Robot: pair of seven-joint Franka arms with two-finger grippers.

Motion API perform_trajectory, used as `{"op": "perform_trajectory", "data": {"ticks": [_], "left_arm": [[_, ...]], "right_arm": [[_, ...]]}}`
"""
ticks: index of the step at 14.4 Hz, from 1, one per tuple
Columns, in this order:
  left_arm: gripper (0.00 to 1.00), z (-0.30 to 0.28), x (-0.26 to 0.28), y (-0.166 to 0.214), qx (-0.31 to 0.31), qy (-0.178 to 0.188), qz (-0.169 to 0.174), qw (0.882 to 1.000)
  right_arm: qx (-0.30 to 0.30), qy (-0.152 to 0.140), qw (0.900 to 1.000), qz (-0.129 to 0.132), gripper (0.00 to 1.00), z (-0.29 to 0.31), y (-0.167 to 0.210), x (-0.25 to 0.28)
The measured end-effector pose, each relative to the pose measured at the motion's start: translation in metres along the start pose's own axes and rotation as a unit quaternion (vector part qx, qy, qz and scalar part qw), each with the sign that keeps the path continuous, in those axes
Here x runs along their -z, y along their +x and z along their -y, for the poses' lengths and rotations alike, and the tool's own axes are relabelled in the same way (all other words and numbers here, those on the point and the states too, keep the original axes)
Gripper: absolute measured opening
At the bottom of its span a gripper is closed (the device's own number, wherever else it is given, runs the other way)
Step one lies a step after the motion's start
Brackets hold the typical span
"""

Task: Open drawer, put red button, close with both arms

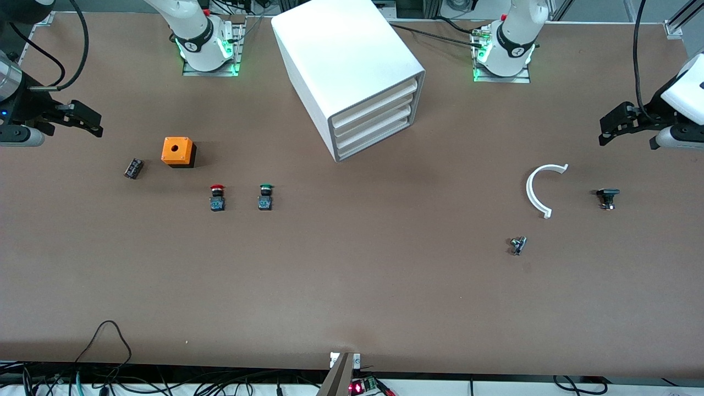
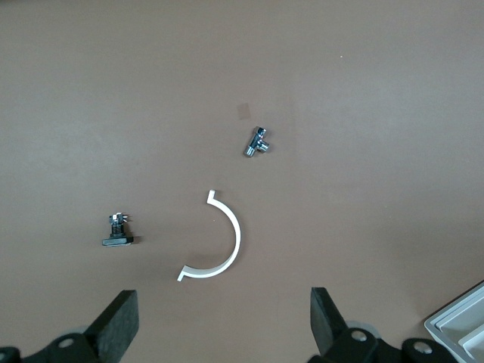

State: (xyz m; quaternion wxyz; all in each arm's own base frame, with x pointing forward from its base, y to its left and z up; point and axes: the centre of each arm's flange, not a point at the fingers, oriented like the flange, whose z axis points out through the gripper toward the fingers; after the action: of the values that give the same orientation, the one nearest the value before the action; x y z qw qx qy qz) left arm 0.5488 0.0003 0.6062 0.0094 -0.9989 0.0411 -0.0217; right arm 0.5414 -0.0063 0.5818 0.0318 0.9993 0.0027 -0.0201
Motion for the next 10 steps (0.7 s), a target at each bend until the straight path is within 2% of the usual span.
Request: {"op": "perform_trajectory", "data": {"ticks": [6,9,10], "left_arm": [[1.0,-0.001,-0.001,0.0,-0.001,0.0,0.002,1.0],[1.0,-0.011,-0.022,0.008,-0.01,-0.005,0.023,1.0],[1.0,-0.017,-0.037,0.014,-0.012,-0.017,0.035,0.999]], "right_arm": [[-0.001,0.0,1.0,0.0,1.0,-0.001,0.0,0.0],[-0.001,0.0,1.0,-0.001,1.0,-0.001,0.0,0.0],[-0.001,0.0,1.0,-0.002,1.0,-0.001,0.001,0.0]]}}
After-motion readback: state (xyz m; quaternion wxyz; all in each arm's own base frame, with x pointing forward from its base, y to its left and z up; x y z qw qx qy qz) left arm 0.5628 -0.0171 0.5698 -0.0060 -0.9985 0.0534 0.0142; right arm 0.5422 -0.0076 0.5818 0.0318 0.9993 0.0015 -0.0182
